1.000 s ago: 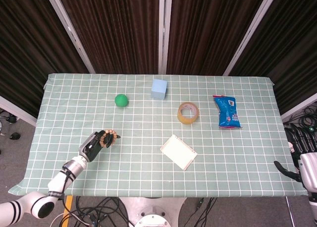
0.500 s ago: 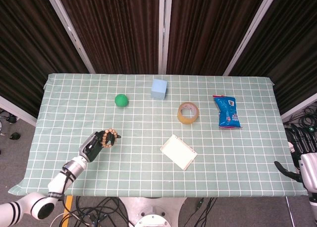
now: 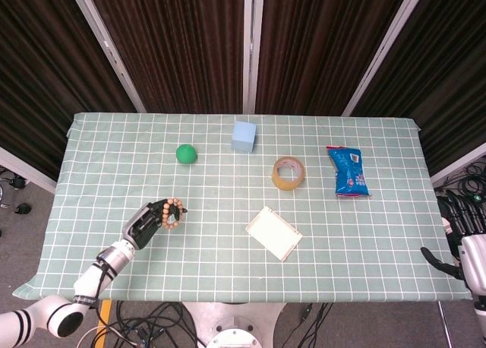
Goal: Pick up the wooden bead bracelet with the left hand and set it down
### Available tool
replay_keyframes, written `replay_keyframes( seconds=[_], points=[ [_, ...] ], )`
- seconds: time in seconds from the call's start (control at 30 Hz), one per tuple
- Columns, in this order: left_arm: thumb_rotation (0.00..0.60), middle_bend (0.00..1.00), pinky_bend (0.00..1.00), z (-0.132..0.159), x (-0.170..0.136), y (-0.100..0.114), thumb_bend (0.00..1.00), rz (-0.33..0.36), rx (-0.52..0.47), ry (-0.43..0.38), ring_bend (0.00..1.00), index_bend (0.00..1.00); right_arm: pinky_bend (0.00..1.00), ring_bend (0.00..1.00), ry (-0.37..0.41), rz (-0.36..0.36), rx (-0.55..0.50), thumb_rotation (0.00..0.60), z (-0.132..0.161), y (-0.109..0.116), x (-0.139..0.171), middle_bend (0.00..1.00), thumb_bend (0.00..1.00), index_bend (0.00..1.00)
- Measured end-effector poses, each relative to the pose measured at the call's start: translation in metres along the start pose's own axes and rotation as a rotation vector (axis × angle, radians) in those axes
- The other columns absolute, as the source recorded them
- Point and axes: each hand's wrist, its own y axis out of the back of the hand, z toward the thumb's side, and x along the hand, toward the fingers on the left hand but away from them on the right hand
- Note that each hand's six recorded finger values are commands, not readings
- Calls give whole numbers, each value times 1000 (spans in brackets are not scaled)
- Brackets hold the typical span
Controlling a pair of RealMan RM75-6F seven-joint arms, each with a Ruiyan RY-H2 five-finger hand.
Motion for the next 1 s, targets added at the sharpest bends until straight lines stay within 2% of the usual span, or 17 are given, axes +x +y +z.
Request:
replay_keyframes(
  seconds=[0.03, 0.07, 0.17, 0.23, 0.3, 0.4, 0.63, 0.7, 0.73, 0.8, 0.93, 1.0],
  points=[
    [434, 523, 49, 0, 0, 0, 1000, 0, 2, 0, 287, 518, 0, 0, 0, 0, 0, 600, 0, 0, 0, 0, 82, 0],
    [370, 522, 49, 0, 0, 0, 1000, 0, 1, -2, 287, 511, 0, 0, -1, 0, 0, 600, 0, 0, 0, 0, 82, 0],
    [117, 499, 49, 1, -1, 0, 988, -1, -3, -13, 273, 469, 0, 0, -1, -1, -1, 600, 0, 0, 0, 0, 82, 0],
    [21, 475, 49, 2, -1, 0, 951, -6, -2, -21, 260, 428, 0, 0, -2, 0, -2, 600, -1, 0, 0, 0, 82, 0],
    [0, 460, 49, 3, -2, 0, 909, -7, 2, -27, 247, 388, 0, 0, -3, 0, -3, 600, -1, -1, 0, 0, 82, 0],
    [0, 444, 49, 4, -1, 1, 799, -8, 14, -37, 224, 336, 0, 0, -4, 0, -3, 600, -1, -1, 1, 0, 82, 0],
    [0, 436, 49, 4, -1, 2, 545, -12, 35, -37, 223, 318, 0, 0, -5, 0, -5, 600, -1, -1, 1, 0, 82, 0],
    [0, 436, 50, 3, 0, 2, 517, -13, 38, -32, 223, 318, 0, 0, -5, 1, -5, 600, -1, -1, 1, 0, 82, 0],
    [4, 436, 50, 3, 0, 2, 516, -15, 40, -28, 223, 318, 0, 0, -6, 2, -5, 600, -2, -1, 1, 0, 81, 0],
    [90, 437, 52, 2, 0, 2, 517, -18, 44, -21, 223, 317, 0, 0, -6, 2, -5, 600, -1, -1, 1, 0, 82, 0],
    [458, 435, 62, 2, 1, 2, 544, -24, 55, -8, 223, 310, 0, 0, -6, 1, -4, 600, -1, -1, 1, 0, 82, 0],
    [558, 430, 64, 2, 1, 2, 555, -28, 62, -2, 223, 302, 0, 0, -7, 0, -4, 600, -1, -1, 1, 0, 82, 0]
  ],
)
